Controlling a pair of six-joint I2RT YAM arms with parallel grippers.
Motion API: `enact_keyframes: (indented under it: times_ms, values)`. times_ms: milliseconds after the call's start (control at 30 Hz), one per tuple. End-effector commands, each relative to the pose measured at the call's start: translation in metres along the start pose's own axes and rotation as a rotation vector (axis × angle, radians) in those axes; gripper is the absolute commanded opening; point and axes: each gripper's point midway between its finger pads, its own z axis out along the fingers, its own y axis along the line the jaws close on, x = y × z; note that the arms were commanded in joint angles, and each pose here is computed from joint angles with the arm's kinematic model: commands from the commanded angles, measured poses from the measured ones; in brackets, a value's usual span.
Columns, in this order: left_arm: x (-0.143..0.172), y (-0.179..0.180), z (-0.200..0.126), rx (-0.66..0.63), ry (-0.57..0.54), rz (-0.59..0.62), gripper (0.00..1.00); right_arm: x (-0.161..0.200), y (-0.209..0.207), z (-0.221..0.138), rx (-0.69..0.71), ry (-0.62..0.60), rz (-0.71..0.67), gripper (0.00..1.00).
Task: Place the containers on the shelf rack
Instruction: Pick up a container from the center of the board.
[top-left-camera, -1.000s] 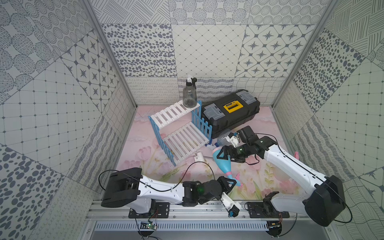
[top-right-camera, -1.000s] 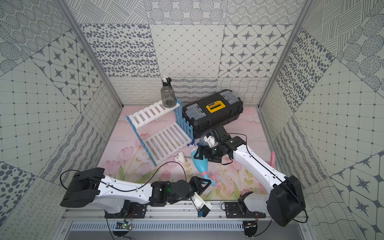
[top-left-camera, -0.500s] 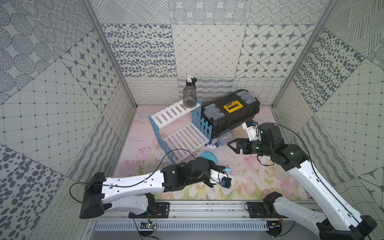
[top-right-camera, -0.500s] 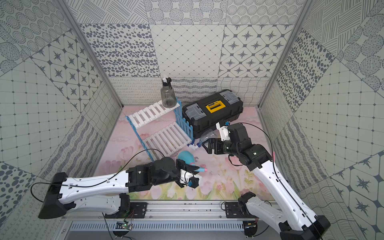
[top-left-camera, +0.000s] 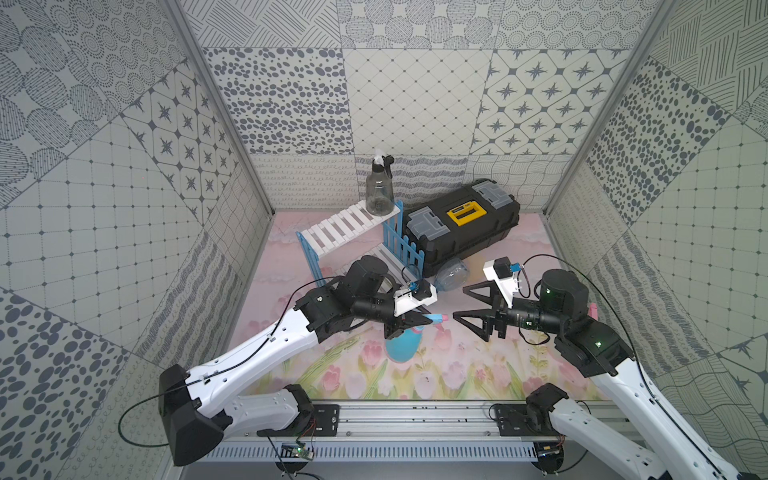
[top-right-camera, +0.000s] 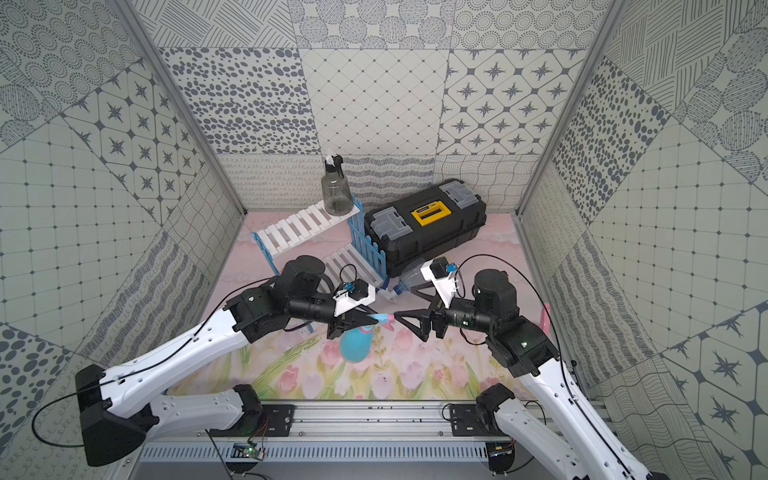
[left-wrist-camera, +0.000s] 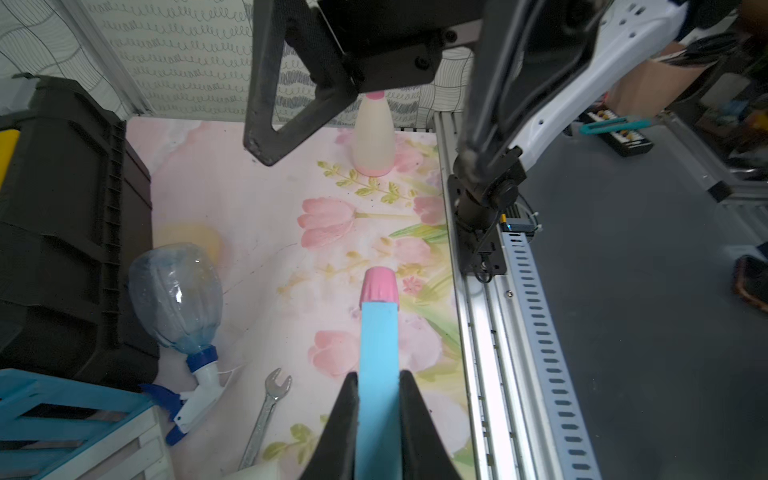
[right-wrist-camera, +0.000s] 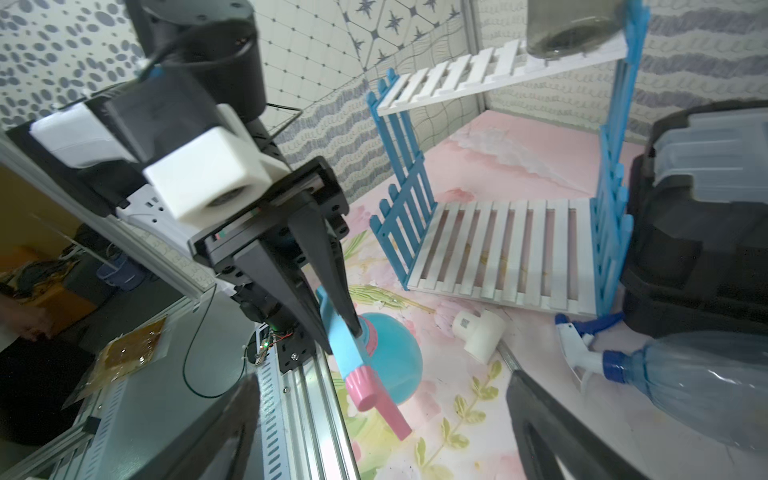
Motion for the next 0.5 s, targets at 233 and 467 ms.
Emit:
enact_keyframes:
  times_ms: [233,467]
  values:
    - [-0.020,-0.041,-0.029,0.321,-0.108,-0.244,0.00,-0.003,0.031,0.022,-0.137,-0.007,-0.172,0.83]
    - [-0.020,-0.039,-0.030,0.314,-0.110,-0.244,0.00,0.009,0.042,0.036,-0.187,0.050,-0.170,0.61]
